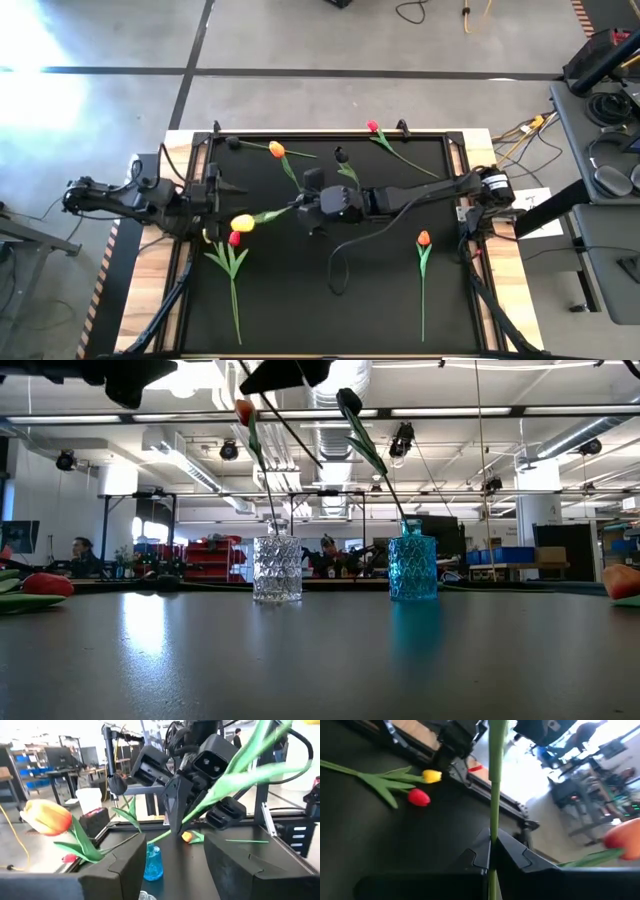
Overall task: Sort flowers into vase by color
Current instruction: Put the top yellow flower into the transparent vase
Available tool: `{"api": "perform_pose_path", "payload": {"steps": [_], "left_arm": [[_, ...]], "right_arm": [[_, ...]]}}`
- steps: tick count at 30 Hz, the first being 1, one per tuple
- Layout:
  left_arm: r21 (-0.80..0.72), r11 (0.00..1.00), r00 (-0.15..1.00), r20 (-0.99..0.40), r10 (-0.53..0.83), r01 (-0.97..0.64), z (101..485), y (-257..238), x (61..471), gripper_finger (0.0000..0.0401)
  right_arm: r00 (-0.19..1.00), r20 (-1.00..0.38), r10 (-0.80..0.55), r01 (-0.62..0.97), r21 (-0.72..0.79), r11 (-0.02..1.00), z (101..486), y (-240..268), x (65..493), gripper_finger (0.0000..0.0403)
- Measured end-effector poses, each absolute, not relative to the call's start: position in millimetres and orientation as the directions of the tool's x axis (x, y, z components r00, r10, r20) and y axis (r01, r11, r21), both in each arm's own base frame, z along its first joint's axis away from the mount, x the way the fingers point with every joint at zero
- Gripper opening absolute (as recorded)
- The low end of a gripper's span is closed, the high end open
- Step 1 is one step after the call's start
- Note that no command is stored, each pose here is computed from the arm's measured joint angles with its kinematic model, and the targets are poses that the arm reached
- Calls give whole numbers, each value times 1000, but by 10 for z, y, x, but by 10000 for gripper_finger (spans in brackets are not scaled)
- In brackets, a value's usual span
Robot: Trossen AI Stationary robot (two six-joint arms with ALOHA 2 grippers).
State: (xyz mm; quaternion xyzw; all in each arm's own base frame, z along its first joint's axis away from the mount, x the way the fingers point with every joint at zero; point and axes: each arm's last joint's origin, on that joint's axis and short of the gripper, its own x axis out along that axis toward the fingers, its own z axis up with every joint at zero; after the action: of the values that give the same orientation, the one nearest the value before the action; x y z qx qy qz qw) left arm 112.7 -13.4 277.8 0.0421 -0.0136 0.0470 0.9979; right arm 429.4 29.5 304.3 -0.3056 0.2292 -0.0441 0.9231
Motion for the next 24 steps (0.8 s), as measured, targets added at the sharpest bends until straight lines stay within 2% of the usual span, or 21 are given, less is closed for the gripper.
{"api": "perform_pose_path", "payload": {"steps": [6,14,19,24], "left_arm": [[80,991,988,119,94,-104,2426,-143,1176,152],[18,986,948,280,153,-165,2118,-120,1142,104],[18,983,938,303,171,-185,2106,-113,1127,79],[31,982,938,303,171,-189,2107,-113,1128,75]], "right_arm": [[919,-357,-170,-30,-492,870,2906,101,4201,9],[969,-196,-148,66,-372,926,2976,86,4011,9],[979,-127,-158,125,-237,963,2961,48,3957,9],[987,-14,-159,155,-148,977,2913,46,3977,9]]}}
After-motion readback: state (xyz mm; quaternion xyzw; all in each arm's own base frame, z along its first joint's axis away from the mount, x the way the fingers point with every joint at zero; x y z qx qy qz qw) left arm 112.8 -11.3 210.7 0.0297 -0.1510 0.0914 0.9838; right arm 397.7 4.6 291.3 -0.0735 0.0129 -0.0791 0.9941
